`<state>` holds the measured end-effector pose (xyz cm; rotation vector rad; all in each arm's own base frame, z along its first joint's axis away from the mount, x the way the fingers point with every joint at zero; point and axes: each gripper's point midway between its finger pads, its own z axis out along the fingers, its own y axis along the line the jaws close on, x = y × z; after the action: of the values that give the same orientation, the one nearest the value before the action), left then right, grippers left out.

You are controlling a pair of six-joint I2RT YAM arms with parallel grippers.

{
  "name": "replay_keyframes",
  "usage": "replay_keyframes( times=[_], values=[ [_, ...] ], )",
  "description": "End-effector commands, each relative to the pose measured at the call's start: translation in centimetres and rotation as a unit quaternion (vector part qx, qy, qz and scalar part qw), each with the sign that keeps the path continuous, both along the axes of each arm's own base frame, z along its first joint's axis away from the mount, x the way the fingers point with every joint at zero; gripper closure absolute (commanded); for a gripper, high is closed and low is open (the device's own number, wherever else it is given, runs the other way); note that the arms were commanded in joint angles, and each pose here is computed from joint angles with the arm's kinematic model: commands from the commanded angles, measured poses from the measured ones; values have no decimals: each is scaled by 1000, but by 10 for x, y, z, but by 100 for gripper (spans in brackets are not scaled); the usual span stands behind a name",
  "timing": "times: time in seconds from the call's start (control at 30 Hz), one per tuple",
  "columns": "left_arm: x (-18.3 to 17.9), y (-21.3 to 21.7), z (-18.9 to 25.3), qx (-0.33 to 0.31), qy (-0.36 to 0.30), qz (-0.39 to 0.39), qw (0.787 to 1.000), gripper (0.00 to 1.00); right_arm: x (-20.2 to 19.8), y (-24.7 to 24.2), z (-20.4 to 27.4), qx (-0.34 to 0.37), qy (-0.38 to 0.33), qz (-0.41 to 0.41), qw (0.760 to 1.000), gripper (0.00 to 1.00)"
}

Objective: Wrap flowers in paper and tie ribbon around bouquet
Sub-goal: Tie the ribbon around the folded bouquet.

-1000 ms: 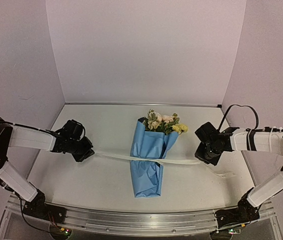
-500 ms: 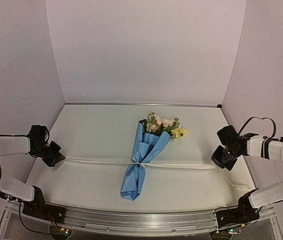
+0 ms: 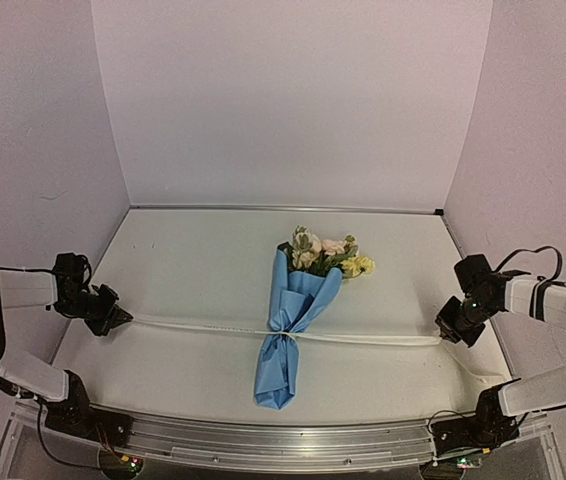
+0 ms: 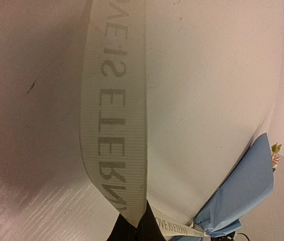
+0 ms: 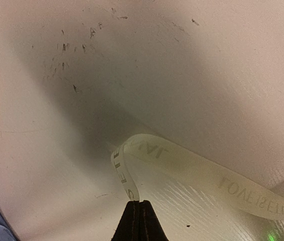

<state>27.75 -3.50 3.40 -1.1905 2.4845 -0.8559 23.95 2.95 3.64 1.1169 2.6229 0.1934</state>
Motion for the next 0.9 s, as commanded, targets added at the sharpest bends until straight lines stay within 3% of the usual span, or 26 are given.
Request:
replay_keyframes(
  times=[0.0, 0.2, 0.27, 0.37, 0.47, 0.53, 0.6, 0.7, 0.77, 0.87],
  values=[
    [27, 56, 10, 133, -47, 40, 989, 100, -10, -61, 9, -137, 44, -34, 989, 100],
    [33, 39, 7, 129, -33, 2, 991, 100, -1, -42, 15, -108, 26, -9, 994, 100],
    [39, 34, 12, 125, -41, -6, 991, 96, 0, -37, 21, -110, 21, 5, 994, 99],
    [50, 31, 24, 135, -55, -23, 989, 79, 3, -28, 30, -114, 7, 32, 993, 72],
    [60, 25, 46, 157, -83, -45, 983, 50, 7, -14, 48, -133, -17, 80, 988, 43],
    [67, 10, 63, 168, -113, -77, 976, 43, 13, 5, 61, -140, -46, 134, 980, 33],
    [75, -29, 83, 160, -156, -143, 964, 39, 24, 39, 70, -116, -86, 204, 968, 29],
    [76, -100, 101, 115, -210, -257, 936, 38, 35, 100, 81, -83, -142, 326, 931, 27],
    [70, -146, 107, 101, -232, -331, 909, 36, 36, 135, 85, -77, -161, 395, 901, 26],
    [55, -209, 106, 90, -252, -437, 859, 36, 35, 172, 81, -48, -158, 451, 877, 25]
  ],
)
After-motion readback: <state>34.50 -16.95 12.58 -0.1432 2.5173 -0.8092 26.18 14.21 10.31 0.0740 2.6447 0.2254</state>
